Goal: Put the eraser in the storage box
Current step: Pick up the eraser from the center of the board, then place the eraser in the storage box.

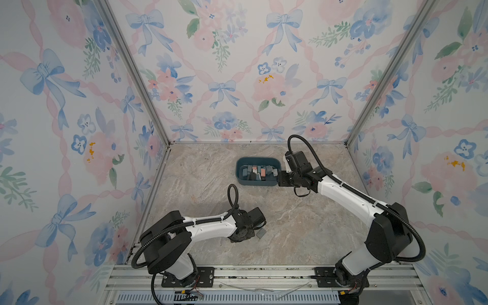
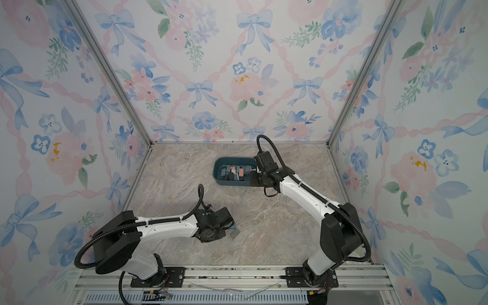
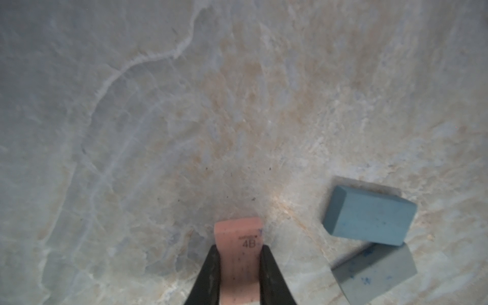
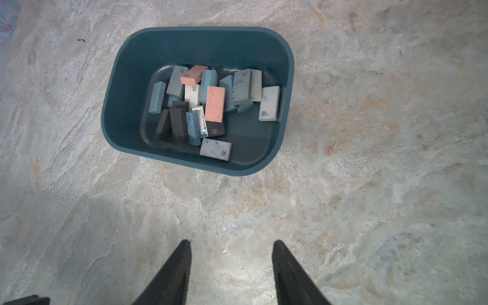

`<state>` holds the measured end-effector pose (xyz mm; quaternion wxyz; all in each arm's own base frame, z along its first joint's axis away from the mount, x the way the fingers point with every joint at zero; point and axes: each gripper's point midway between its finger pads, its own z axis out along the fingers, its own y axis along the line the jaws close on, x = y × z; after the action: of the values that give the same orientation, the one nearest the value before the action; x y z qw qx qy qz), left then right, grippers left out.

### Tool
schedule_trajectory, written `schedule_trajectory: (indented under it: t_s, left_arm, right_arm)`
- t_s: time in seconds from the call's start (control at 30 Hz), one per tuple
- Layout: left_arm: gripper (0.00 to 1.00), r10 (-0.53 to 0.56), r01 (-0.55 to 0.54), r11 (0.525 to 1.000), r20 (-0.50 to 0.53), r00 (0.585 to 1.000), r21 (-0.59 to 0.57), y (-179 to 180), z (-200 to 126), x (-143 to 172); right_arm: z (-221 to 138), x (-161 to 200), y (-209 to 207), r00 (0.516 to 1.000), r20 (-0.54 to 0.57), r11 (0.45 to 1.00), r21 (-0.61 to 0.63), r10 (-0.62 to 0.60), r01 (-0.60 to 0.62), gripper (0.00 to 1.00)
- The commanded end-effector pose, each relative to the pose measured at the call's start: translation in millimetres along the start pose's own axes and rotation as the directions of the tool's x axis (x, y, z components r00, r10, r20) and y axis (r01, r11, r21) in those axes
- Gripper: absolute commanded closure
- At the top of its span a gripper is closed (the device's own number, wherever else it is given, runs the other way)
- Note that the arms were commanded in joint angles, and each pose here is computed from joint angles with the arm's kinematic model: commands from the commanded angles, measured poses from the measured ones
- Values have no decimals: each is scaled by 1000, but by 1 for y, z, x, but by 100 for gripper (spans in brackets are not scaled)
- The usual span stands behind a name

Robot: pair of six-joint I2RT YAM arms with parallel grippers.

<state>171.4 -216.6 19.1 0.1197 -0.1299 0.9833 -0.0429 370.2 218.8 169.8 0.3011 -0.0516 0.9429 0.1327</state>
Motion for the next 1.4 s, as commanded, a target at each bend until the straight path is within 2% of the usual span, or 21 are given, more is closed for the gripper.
schedule_trajectory:
  t_s: [0.0,0.33,0.57,0.73,1.03,1.17,1.37]
  left_arm:
    - [91,12,-12,1000,-20,1000,-28,8,5,6]
    - [93,20,-20,1000,4,1000,13,-3,-5,-2]
    - [93,4,-13,993,79,997,114,-22,-35,-34]
    - [93,4,-32,984,162,987,173,-36,-60,-73]
    - [92,98,-162,969,306,947,189,-85,-90,-183]
    - [92,138,-211,958,329,934,195,-116,-83,-226]
    - [93,185,-255,943,300,936,214,-156,-40,-267]
  right_arm:
    - [-10,-4,-4,999,24,1000,-7,22,-22,47]
    - [-13,-6,-4,999,26,1000,-2,19,-19,48]
    - [-16,-6,-7,1000,26,1000,-1,15,-15,47]
    - [-21,-4,-12,999,30,1000,3,24,-25,47]
    - [-21,15,-20,999,-4,999,2,54,-54,47]
    - [-20,26,-23,997,-19,997,3,76,-76,48]
    - [-26,37,-29,995,-25,995,19,101,-101,48]
